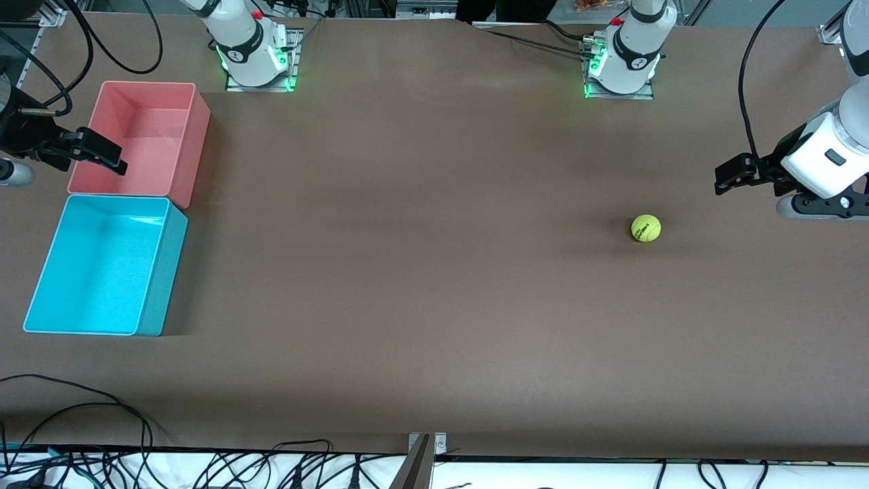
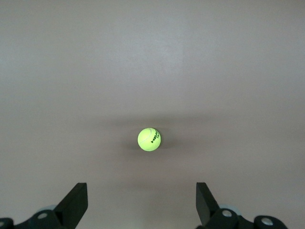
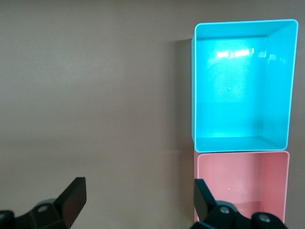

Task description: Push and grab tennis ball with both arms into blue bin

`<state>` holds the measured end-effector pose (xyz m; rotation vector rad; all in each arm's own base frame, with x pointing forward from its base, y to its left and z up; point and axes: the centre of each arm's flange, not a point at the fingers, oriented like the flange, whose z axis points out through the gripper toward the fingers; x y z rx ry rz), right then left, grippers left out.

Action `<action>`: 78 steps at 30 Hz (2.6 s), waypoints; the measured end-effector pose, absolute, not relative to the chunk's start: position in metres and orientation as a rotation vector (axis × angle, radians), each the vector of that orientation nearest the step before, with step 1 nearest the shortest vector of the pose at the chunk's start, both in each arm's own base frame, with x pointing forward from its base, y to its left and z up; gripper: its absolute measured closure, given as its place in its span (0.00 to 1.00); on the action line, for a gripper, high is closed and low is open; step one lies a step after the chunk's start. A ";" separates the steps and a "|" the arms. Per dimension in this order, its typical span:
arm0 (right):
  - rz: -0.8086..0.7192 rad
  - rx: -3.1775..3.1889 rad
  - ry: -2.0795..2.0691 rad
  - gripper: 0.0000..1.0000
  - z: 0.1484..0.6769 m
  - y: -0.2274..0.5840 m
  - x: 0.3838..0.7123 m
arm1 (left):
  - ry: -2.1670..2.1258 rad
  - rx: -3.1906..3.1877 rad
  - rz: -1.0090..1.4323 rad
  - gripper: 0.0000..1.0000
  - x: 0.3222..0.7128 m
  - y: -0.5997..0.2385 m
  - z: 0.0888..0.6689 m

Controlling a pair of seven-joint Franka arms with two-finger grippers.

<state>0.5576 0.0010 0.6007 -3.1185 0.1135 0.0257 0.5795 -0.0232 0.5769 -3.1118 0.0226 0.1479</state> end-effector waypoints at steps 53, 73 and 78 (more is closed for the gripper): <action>0.029 -3.119 0.114 0.00 0.600 0.001 0.557 | 0.042 -3.111 0.161 0.00 0.580 -0.030 0.572; 0.035 -3.118 0.116 0.00 0.600 0.000 0.557 | 0.042 -3.110 0.162 0.00 0.580 -0.030 0.572; 0.035 -3.118 0.116 0.00 0.600 0.000 0.557 | 0.015 -3.110 0.161 0.00 0.580 -0.030 0.572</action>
